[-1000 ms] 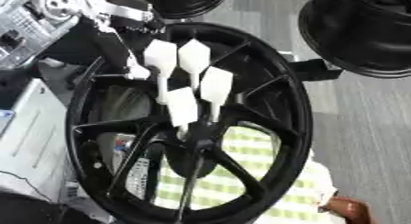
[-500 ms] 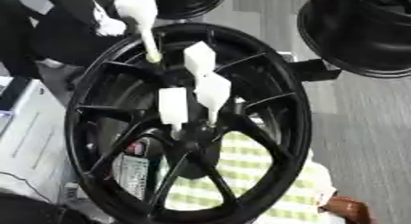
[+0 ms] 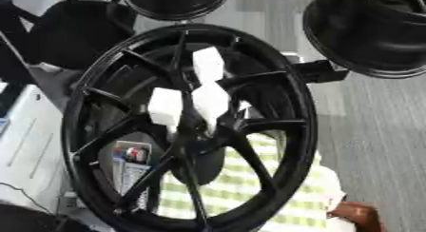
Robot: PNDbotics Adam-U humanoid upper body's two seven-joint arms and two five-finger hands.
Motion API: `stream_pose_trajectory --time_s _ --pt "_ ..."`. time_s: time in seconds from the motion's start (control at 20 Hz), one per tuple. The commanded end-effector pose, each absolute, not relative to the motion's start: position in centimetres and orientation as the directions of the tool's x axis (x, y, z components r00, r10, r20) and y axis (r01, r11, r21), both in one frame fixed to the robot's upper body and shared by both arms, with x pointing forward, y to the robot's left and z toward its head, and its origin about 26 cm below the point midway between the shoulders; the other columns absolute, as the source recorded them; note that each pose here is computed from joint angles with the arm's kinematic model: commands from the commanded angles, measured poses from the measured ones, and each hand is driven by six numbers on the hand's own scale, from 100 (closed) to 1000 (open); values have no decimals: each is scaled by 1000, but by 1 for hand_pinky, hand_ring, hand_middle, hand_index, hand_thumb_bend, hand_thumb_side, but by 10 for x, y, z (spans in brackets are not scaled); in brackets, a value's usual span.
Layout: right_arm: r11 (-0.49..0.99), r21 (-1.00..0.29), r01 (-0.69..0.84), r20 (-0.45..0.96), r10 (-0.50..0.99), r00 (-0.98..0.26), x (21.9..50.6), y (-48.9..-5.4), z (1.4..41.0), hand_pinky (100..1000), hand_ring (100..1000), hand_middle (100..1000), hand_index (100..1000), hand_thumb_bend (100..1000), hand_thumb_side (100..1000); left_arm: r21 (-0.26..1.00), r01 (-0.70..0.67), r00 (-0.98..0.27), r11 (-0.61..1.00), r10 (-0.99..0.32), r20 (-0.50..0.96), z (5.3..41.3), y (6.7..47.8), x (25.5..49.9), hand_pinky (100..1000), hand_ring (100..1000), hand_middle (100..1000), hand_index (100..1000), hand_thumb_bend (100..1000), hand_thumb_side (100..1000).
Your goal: Pull the pin out of the wheel hub.
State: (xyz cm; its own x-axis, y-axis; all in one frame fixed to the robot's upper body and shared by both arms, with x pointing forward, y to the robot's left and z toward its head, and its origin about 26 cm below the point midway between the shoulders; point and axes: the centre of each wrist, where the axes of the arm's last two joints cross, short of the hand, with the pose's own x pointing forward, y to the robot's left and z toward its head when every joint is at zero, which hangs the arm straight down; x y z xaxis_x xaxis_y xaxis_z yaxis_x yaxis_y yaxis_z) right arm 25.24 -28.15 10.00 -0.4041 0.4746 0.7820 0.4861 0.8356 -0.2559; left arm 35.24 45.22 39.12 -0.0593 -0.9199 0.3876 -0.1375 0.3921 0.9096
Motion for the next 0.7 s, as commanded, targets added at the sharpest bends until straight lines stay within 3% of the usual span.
stream_pose_trajectory --time_s 0.05,0.55,0.6,0.65,0.7 --pt "826 -262 500 760 495 -420 252 -285 107 911 810 614 773 100 649 881 -291 68 374 -910 409 402 498 334 583 436 329 487 100 263" --pt "829 -255 498 761 490 -426 252 -284 108 911 810 613 773 100 649 898 -245 160 364 -899 408 360 536 335 623 489 398 534 100 256" --pt "830 -255 497 761 489 -427 252 -284 108 911 810 613 773 100 649 902 -230 167 365 -898 406 356 538 336 658 541 477 606 100 254" --pt "830 -254 496 761 489 -428 253 -284 108 911 810 613 773 100 649 908 -209 172 364 -900 401 353 538 337 728 654 608 725 100 251" --pt "830 -254 496 761 488 -428 253 -284 108 911 810 613 773 100 649 915 -178 176 361 -904 391 350 539 338 782 744 720 808 100 375"
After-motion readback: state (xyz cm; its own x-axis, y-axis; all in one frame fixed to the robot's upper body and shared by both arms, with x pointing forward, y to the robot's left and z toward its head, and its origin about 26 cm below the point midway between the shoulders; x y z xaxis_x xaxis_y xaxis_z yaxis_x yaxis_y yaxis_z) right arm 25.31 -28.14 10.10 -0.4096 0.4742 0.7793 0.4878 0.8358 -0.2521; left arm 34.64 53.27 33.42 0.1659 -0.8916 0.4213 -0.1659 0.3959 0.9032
